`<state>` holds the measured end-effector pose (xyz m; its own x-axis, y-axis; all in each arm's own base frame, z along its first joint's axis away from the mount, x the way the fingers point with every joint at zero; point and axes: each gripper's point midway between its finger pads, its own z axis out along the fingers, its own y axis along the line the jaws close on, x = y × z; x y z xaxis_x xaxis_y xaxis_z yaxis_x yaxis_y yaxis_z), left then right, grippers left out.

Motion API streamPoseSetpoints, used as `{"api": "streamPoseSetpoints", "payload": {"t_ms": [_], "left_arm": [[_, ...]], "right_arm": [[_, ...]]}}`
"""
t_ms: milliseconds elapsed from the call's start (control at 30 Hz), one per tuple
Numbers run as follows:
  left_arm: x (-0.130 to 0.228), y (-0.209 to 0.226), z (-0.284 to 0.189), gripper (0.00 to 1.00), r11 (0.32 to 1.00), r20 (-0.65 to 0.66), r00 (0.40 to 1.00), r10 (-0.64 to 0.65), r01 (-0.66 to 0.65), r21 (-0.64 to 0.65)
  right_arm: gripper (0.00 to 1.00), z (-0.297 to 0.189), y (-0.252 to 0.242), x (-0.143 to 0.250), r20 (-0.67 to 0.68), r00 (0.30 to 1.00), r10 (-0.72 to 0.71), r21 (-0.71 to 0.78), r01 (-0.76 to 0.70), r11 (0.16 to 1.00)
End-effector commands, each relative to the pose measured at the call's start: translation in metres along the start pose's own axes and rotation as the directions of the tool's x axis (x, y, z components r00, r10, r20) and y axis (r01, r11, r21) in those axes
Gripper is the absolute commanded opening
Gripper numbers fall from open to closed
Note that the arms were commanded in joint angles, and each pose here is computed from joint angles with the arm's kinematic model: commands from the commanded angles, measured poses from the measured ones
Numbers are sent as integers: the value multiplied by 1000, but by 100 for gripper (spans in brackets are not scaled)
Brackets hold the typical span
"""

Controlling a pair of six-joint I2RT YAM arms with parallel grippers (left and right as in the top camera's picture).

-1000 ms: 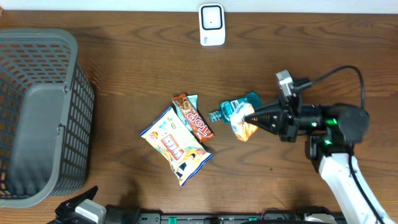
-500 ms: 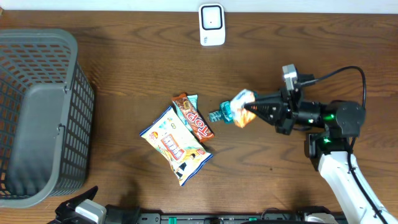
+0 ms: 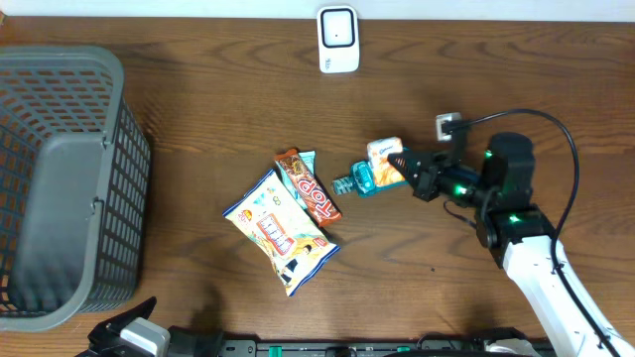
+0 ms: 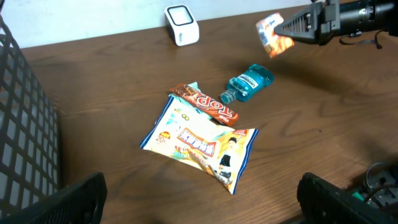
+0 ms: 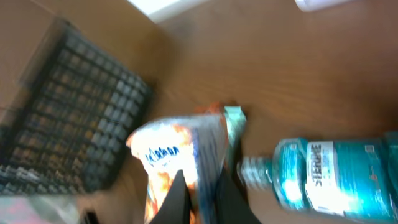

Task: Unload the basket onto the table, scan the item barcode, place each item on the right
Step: 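Carry the Kleenex pack up to the white scanner window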

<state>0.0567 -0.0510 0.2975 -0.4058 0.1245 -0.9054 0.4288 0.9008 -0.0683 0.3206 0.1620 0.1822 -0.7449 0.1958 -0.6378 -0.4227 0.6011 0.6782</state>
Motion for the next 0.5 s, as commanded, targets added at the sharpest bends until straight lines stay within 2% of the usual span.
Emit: {"api": "streamPoseSetpoints", "payload": {"t_ms": [0, 167, 300, 367, 467], "left_arm": [[-1, -2, -1, 98, 1000, 9, 1000, 4, -5, 11], [-1, -2, -1, 98, 1000, 9, 1000, 4, -5, 11], [-1, -2, -1, 98, 1000, 9, 1000, 4, -5, 11], [-1, -2, -1, 98, 1000, 9, 1000, 4, -5, 12], [-1, -2, -1, 98, 1000, 9, 1000, 4, -5, 12]], "right_arm": [[1, -5, -7, -21, -3, 983, -185, 241, 181, 954], [1, -12, -5, -43, -58, 937, -343, 510, 324, 797], [1, -6, 8, -69, -68, 846, -529, 624, 450, 639], [1, 5, 8, -75, -69, 817, -573, 641, 476, 602], [1, 28, -8, -86, -56, 810, -584, 670, 464, 579]]}}
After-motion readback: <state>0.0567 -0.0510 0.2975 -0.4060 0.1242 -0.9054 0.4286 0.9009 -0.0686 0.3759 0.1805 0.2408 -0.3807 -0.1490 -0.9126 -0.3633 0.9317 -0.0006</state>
